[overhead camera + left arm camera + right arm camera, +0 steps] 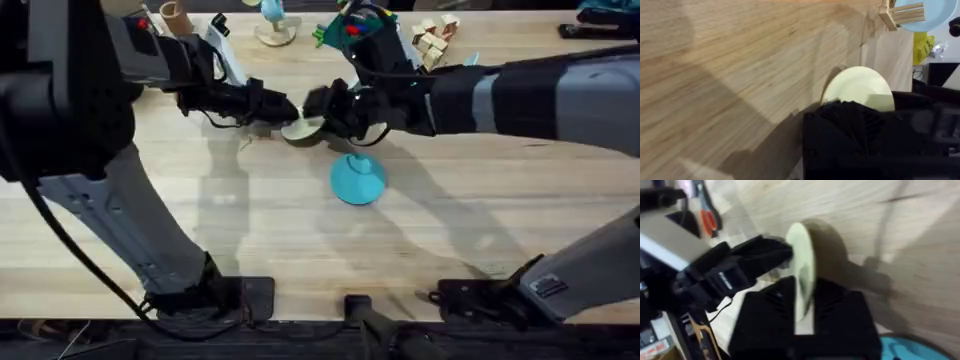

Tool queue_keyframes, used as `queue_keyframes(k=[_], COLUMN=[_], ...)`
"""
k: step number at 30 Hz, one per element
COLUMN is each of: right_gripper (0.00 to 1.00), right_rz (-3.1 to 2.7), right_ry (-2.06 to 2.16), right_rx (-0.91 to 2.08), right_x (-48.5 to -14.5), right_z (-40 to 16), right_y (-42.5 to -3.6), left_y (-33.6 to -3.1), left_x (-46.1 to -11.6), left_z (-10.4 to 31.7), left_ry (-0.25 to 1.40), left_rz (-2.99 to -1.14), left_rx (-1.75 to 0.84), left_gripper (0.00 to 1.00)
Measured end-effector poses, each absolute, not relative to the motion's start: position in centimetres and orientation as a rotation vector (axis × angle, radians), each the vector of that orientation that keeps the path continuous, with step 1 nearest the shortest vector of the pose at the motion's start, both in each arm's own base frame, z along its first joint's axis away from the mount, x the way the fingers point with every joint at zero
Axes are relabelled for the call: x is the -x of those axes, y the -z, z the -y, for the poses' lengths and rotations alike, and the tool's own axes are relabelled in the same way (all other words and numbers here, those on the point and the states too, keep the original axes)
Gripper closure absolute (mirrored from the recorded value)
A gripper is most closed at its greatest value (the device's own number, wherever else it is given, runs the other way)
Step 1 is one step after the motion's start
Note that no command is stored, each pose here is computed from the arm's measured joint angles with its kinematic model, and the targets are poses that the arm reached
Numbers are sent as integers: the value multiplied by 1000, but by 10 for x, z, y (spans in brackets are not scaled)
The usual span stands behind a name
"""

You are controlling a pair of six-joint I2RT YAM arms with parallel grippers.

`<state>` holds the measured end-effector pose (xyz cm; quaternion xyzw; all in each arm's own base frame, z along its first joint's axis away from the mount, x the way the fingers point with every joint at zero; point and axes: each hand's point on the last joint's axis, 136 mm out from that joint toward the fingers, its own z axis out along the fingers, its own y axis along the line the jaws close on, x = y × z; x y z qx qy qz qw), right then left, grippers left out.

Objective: Pick up the plates from the table one by one and place each into a slot on the dish rack.

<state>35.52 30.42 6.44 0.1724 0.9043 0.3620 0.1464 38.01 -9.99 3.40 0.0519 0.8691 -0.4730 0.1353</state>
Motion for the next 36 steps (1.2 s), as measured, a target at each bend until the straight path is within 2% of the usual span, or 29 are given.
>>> queue_keyframes(k=[2, 5, 21, 28, 36], right_gripper=[879, 956, 972, 970, 970], right_rz=[-2616, -2605, -2603, -2631, -2657], right_ry=[-1023, -1031, -1020, -968, -769], right_rx=[-511, -508, -434, -462, -531], right_x=[-354, -355, -356, -352, -340], right_z=[-302, -303, -303, -279, -220], right_y=[-61, -63, -65, -77, -101], left_y=[-34, -35, -35, -47, -116], left_x=[-380, -381, -378, -365, -360], left_z=[99, 98, 95, 83, 63], left_ry=[1370, 1367, 1347, 1136, 796], left_rz=[-2517, -2514, -2549, -2663, -2602], left_rx=[-147, -145, -124, -132, -205], left_gripper=[961, 960, 960, 960, 960])
